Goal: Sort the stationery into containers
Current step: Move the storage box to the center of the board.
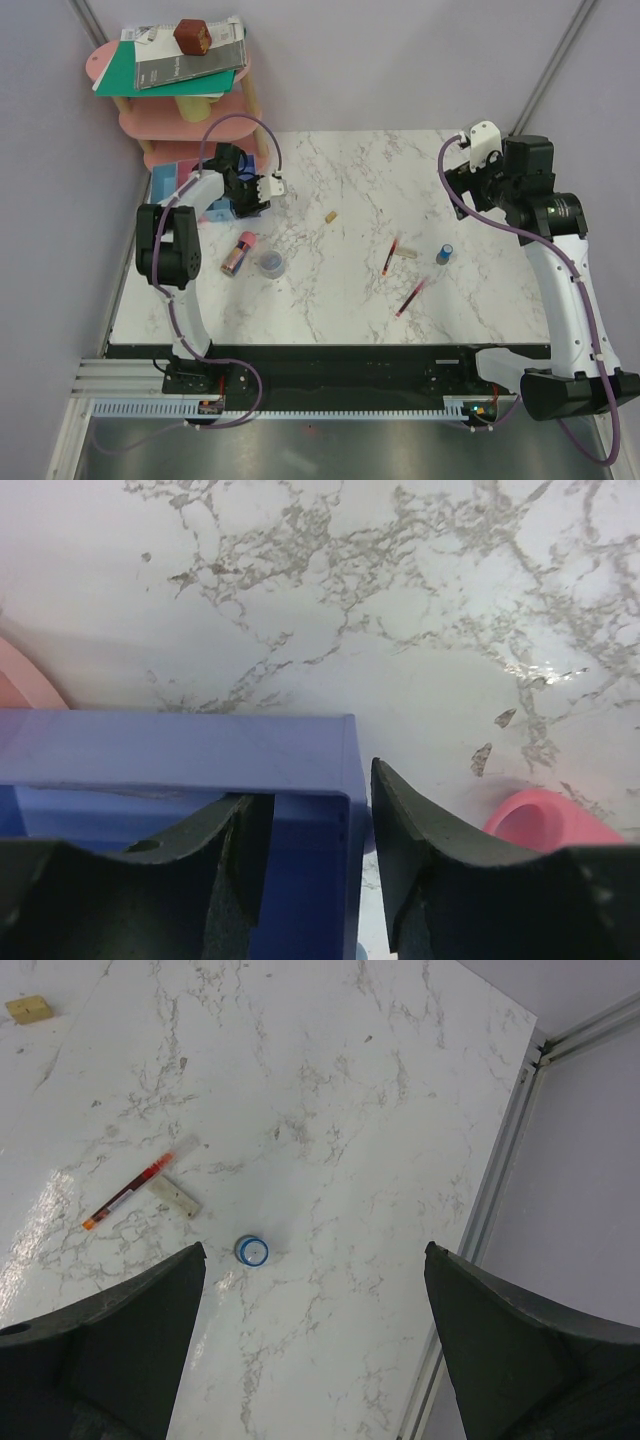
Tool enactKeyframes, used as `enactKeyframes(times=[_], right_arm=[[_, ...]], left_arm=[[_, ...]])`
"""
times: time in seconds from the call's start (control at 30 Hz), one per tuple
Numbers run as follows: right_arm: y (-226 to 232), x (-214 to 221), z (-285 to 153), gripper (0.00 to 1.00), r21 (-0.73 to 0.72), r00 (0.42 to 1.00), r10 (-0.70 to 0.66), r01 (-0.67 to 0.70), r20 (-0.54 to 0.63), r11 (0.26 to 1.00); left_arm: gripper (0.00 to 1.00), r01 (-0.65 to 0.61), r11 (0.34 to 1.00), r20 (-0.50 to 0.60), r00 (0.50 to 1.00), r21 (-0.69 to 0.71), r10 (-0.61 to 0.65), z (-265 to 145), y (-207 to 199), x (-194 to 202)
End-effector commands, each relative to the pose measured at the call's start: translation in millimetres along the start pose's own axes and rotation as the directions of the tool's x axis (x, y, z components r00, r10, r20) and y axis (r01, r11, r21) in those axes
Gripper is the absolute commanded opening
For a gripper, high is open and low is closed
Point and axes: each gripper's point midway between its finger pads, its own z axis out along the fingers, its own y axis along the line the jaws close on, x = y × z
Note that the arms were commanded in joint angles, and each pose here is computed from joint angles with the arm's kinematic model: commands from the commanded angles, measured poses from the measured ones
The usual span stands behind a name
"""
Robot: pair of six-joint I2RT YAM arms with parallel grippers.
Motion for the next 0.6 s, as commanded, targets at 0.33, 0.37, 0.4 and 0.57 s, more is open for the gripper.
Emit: enactKeyframes(times=[0.33,0.37,0.4,0.57], right_arm=[[-2,-18,-11,0.98,0.001,0.999,0.010,-0.010,0.051,1.000],[-2,-18,-11,0.98,0.004,0.999,0.014,-0.014,0.050,1.000],[-3,-18,-10,0.98,0.004,0.999,0.014,-0.014,0.050,1.000],[-2,-20,-12,0.98,0.003,0.998,0.015,-0.015,0.057,1.000]], left_arm=[[0.48,-0.038,0.992,0.142,0.990,0.122,0.021,13,-41,-78],[0.48,-0.040,0.991,0.143,0.990,0.129,0.022,15,-44,-80],[0.47,-0.039,0.990,0.145,0.989,0.136,0.019,16,-46,-83],[0.46,-0.062,0.982,0.153,0.988,0.179,0.034,27,-64,-98]])
